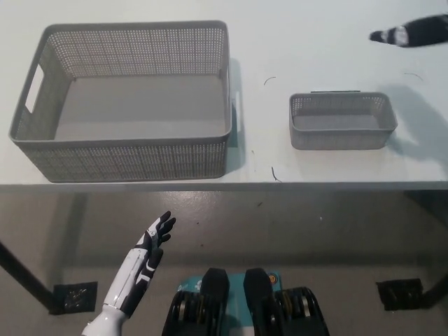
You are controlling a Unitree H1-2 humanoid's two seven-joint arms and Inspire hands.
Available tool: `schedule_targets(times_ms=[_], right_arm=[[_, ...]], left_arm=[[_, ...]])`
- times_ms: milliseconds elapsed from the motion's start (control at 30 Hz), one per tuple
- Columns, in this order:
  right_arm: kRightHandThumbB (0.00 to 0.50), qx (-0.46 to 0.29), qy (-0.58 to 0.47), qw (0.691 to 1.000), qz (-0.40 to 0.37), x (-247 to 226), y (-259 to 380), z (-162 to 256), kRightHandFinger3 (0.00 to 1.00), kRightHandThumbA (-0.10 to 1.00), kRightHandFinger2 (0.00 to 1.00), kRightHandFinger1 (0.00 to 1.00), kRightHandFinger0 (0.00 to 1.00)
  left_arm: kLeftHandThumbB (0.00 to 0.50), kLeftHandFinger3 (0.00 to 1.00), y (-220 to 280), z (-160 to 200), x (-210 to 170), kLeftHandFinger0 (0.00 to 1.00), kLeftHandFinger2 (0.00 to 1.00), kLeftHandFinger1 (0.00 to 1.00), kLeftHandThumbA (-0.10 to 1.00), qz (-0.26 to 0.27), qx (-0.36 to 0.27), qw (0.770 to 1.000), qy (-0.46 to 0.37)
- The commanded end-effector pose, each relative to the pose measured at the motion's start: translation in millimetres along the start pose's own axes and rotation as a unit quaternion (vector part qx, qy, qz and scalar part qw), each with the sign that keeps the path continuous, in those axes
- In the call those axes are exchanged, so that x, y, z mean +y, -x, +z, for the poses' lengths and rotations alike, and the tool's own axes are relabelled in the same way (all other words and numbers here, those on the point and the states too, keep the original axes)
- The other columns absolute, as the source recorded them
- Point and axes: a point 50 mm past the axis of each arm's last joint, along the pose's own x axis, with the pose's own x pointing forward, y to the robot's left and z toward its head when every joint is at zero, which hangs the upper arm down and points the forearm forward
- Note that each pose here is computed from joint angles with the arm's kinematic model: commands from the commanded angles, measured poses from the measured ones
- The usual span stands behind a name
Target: Use the right hand to pick up a small rectangular container and put it into a bigger container on the left side
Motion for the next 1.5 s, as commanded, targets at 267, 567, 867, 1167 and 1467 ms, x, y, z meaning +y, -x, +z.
schedule_targets(times_ms=[267, 567, 867, 1167, 1467], right_arm=[[0.466, 0.196, 0.223, 0.915, 0.272, -34, -119, 19, 1.00, 1.00, 1.00, 1.00, 1.00], [0.356, 0.212, 0.213, 0.884, 0.357, 10, -139, 16, 1.00, 1.00, 1.00, 1.00, 1.00], [0.498, 0.262, 0.241, 0.854, 0.379, 45, -146, 20, 1.00, 1.00, 1.00, 1.00, 1.00], [0.390, 0.263, 0.208, 0.846, 0.416, 80, -137, 7, 1.00, 1.00, 1.00, 1.00, 1.00], [0.468, 0.280, 0.246, 0.844, 0.386, 110, -118, -25, 1.00, 1.00, 1.00, 1.00, 1.00]], left_arm=[[0.380, 1.00, -7, 5, 8, 1.00, 1.00, 1.00, 1.00, -0.014, -0.027, 0.999, -0.021], [0.358, 1.00, -4, 2, 9, 1.00, 1.00, 1.00, 1.00, -0.016, -0.026, 0.999, -0.020], [0.330, 1.00, -2, 3, 8, 1.00, 1.00, 1.00, 1.00, -0.019, -0.023, 0.999, -0.024], [0.324, 1.00, 1, 2, 7, 1.00, 1.00, 1.00, 1.00, -0.018, -0.021, 0.999, -0.023], [0.328, 1.00, 0, 3, 8, 1.00, 1.00, 1.00, 1.00, -0.019, -0.025, 0.999, -0.025]])
